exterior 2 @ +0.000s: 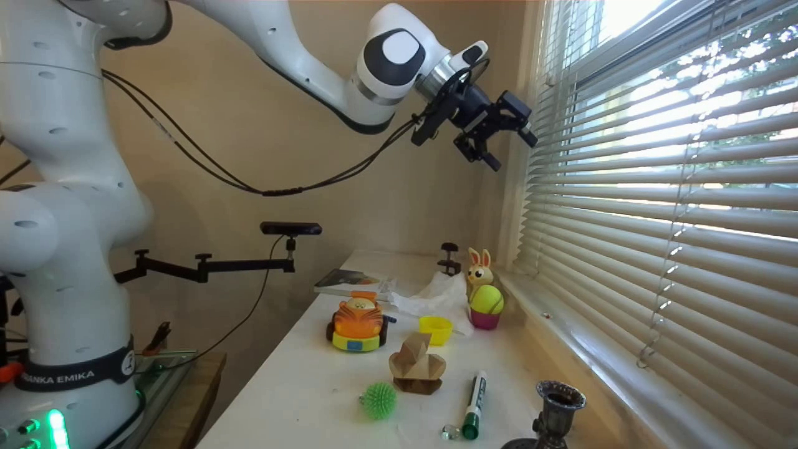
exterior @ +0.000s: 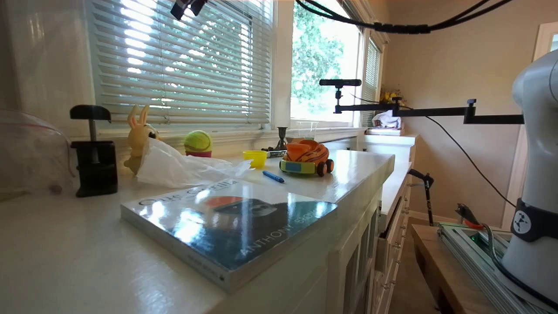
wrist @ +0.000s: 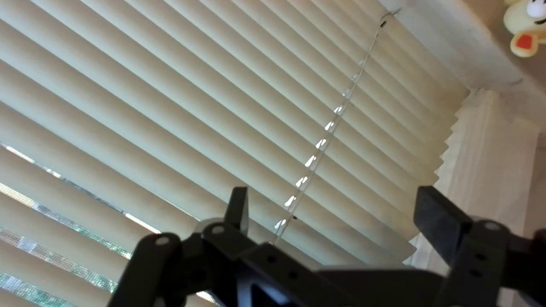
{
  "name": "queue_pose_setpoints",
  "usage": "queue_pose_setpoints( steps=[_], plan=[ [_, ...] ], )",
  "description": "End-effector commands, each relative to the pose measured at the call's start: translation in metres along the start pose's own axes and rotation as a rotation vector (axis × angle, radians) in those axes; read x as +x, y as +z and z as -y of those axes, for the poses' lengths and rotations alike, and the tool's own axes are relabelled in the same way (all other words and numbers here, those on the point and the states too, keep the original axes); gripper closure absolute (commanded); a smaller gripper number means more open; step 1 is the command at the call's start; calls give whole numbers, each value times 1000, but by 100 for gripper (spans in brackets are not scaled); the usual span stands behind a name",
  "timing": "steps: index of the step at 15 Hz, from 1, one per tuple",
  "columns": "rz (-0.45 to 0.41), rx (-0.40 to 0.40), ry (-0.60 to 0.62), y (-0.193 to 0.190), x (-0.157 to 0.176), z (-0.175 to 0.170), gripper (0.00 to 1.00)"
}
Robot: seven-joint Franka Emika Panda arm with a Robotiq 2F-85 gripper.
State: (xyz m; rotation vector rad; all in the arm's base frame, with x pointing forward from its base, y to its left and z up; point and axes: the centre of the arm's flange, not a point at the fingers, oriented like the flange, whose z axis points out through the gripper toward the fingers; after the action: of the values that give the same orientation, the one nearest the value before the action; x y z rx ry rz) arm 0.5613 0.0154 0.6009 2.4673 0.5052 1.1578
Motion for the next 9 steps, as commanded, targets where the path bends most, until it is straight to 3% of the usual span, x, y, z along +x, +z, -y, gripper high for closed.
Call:
queue_pose_setpoints(
  steps=[1,9],
  plan=[
    [-2,-3,6,1,0,2,0],
    [-6,-7,12,2,1,2,0]
  ],
)
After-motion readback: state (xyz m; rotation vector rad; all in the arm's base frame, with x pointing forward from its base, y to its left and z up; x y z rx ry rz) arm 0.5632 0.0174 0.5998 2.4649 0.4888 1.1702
